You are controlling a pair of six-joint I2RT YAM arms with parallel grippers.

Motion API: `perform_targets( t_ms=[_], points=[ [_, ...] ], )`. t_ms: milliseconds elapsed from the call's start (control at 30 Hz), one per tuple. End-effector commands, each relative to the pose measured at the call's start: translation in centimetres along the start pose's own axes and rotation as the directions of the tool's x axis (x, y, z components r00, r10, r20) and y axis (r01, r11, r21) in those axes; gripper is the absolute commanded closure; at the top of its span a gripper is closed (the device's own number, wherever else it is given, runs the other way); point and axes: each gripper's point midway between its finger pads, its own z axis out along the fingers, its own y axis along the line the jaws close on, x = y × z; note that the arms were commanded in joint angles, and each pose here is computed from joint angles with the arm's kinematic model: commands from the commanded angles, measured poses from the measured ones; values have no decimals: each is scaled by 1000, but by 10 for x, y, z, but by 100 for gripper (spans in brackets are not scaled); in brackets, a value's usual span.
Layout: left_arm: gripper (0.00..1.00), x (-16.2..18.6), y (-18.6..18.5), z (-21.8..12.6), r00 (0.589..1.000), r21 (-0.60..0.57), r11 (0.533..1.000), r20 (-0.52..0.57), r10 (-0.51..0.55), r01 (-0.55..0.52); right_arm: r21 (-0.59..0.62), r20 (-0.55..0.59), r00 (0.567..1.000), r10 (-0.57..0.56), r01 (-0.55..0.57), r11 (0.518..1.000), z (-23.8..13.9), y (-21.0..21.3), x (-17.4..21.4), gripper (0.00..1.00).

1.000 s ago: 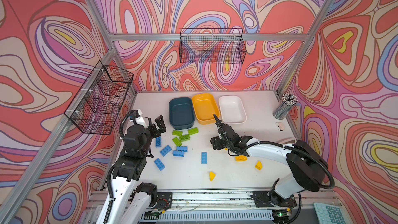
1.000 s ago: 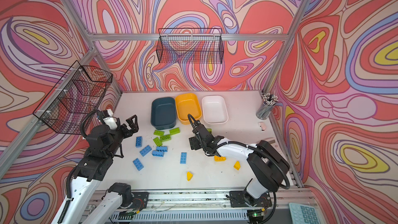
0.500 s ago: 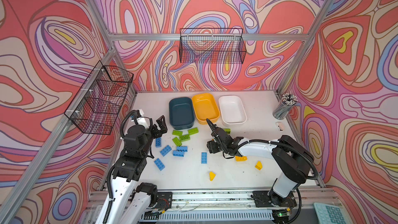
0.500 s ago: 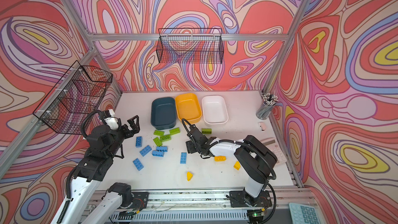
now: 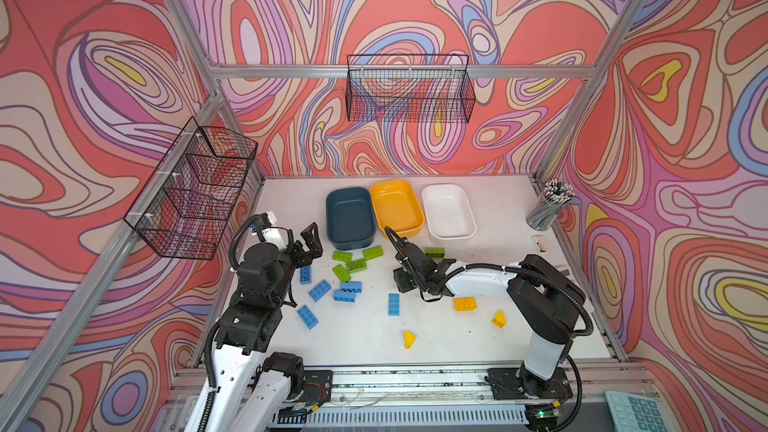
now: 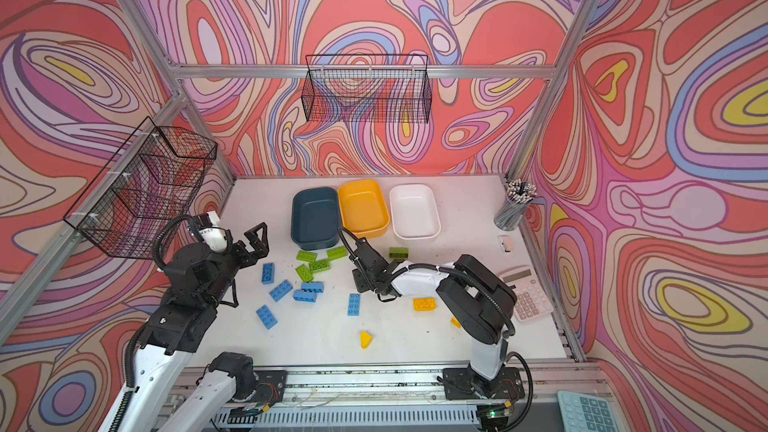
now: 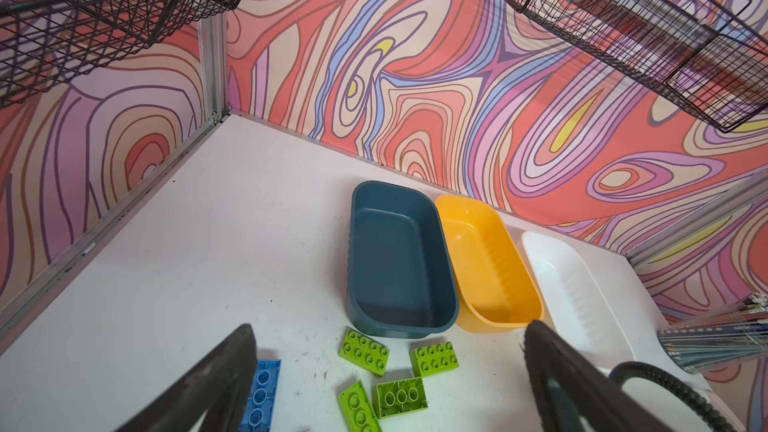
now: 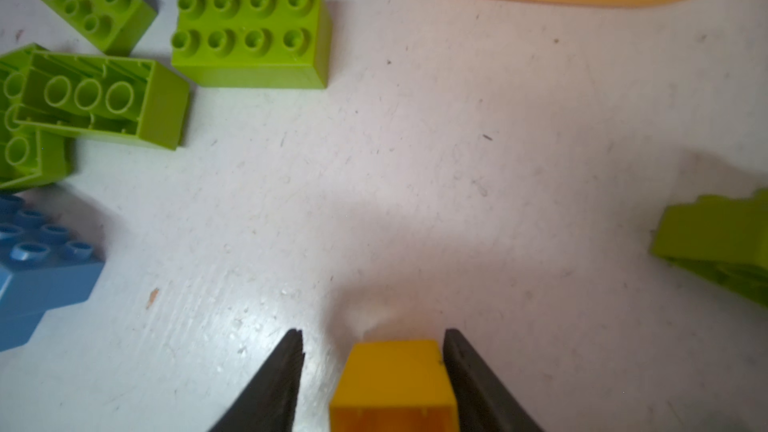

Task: Sort the legos into containers by color
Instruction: 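Close the right gripper on a yellow brick, then carry the yellow brick to the dark teal bin and release it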

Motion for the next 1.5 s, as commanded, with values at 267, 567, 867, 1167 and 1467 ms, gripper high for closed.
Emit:
perform_targets(
  t_ms=[267, 567, 867, 1167, 1467],
  points=[
    [0, -6, -2, -6, 1000, 6, 1000, 19, -3, 3, 71, -18, 999, -50, 51, 996, -7, 0, 2, 77],
    [0, -14, 6, -16, 998, -38, 999, 58, -13, 16, -80, 83, 995, -51, 58, 995, -35, 40, -49, 77],
    [0, -30, 33, -37, 985, -162, 984, 168, -48, 75, -261, 234, 971, -44, 106, 960, -47, 96, -145, 77],
    [0, -37, 47, -51, 973, -230, 964, 214, -81, 131, -341, 277, 961, 7, 92, 935, -8, 104, -222, 77],
    [0, -32, 36, -45, 982, -187, 978, 179, -58, 91, -368, 293, 955, 52, 63, 928, 31, 96, -257, 75]
  ],
)
